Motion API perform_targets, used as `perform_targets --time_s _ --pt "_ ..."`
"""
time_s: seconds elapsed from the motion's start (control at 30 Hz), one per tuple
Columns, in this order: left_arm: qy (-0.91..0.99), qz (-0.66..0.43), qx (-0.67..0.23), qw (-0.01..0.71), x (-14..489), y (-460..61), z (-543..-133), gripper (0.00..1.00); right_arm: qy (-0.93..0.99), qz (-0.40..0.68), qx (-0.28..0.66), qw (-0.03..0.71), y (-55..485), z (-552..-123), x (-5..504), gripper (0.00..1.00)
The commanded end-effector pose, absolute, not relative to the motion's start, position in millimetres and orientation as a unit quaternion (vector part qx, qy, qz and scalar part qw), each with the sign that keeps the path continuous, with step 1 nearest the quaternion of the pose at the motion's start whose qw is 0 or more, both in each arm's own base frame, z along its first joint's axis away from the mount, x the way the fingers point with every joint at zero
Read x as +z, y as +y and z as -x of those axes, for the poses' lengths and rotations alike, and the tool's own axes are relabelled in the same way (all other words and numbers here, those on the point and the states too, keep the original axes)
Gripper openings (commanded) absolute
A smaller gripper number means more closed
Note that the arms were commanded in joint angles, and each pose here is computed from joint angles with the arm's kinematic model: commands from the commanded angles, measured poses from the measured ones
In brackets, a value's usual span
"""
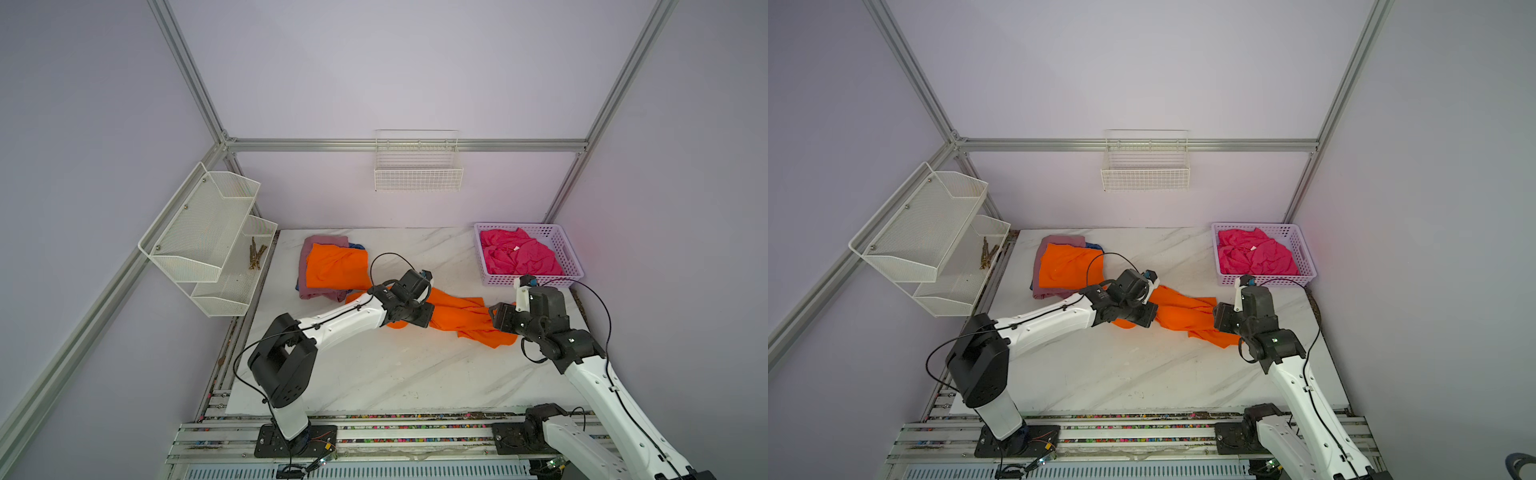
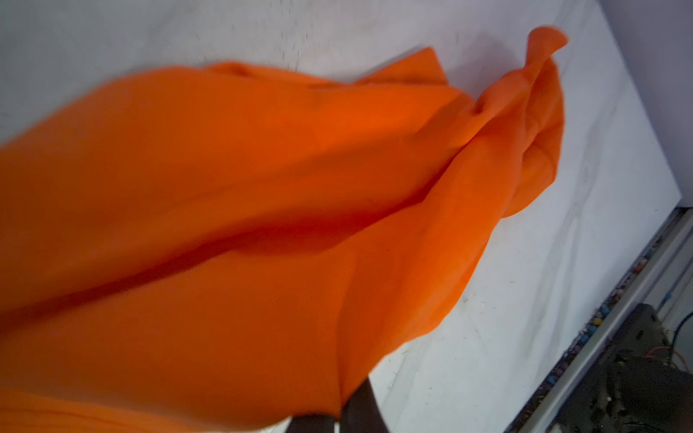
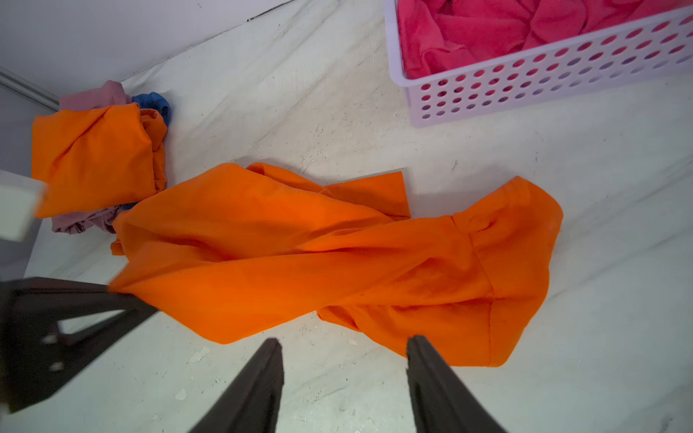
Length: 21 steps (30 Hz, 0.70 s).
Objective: Fold and stack t-shirts
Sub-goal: Flatten out the T-shirt at the center of the board.
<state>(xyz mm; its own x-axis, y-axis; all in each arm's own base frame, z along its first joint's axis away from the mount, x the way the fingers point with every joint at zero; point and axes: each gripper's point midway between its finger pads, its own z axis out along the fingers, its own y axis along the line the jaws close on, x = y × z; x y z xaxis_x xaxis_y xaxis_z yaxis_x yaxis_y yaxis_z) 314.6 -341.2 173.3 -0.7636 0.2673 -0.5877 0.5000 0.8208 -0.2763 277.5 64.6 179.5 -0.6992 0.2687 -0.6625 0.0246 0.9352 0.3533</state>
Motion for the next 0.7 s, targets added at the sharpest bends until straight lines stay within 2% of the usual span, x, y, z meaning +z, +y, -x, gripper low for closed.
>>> perform_targets --time_s 0.0,0.2,0.53,0.67 --pt "0.901 -0.214 -0.193 0.323 246 -317 -311 0.00 0.897 -0.082 0.182 0.395 72 -287 183 0.57" --pt "0.893 -0.203 -0.180 0.358 313 -297 -308 0.00 0.898 -0.088 0.176 0.393 71 -291 176 0.57" --pt "0.892 -0.200 -0.150 0.377 358 -270 -305 0.00 0.898 -0.079 0.185 0.391 77 -297 172 0.57" --pt "0.884 -0.199 -0.157 0.393 390 -259 -300 0.00 0.899 -0.077 0.188 0.388 80 -297 170 0.57"
